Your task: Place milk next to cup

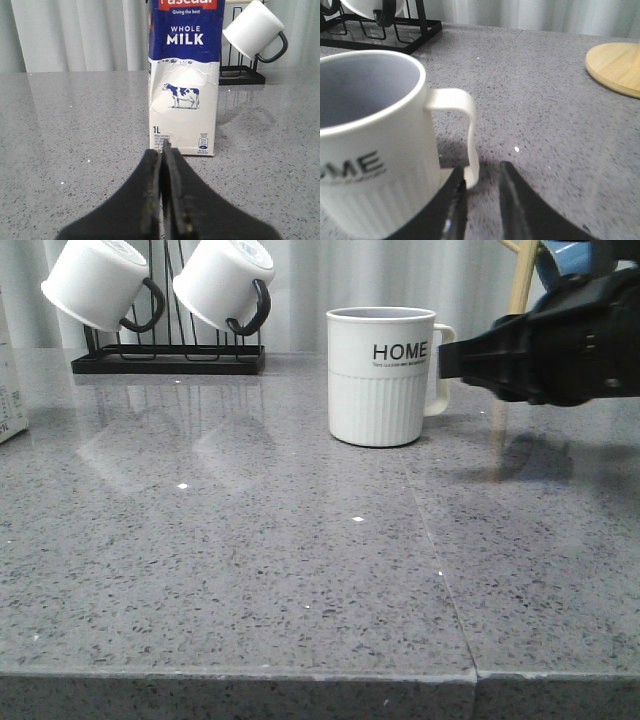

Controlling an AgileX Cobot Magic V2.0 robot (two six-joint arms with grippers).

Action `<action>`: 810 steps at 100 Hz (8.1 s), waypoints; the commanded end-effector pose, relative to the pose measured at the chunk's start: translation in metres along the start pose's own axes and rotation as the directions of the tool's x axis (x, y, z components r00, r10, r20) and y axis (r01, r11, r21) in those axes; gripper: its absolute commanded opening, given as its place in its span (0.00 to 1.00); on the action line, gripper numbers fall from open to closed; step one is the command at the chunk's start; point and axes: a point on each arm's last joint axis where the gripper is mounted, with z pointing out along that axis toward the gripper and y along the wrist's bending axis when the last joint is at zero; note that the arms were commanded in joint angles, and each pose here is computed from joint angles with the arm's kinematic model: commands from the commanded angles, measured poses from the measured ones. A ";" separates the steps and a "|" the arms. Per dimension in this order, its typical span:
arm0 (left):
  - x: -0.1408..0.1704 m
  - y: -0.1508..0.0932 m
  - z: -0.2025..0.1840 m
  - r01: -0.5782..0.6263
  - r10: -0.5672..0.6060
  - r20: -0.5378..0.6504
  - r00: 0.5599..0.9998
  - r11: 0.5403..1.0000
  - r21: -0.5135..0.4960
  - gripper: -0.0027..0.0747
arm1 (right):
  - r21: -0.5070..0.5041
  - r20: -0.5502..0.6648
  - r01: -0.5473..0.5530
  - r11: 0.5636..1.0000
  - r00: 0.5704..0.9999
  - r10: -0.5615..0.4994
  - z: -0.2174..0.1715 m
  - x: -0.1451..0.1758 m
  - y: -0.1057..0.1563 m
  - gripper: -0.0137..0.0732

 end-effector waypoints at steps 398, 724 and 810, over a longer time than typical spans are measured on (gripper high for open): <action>-0.112 -0.021 0.185 0.105 -0.103 -0.045 0.994 0.992 0.063 0.45 | -0.080 0.057 -0.008 0.997 0.998 0.013 -0.206 -0.015 -0.006 0.08; -0.121 -0.028 0.105 0.019 0.001 -0.117 0.993 0.984 0.176 0.01 | -0.080 0.058 -0.008 0.997 0.998 0.013 -0.206 -0.015 -0.006 0.08; -0.077 -0.003 -0.018 -0.014 0.007 0.071 0.997 0.995 0.095 0.01 | -0.080 0.058 -0.008 0.997 0.998 0.013 -0.206 -0.015 -0.006 0.08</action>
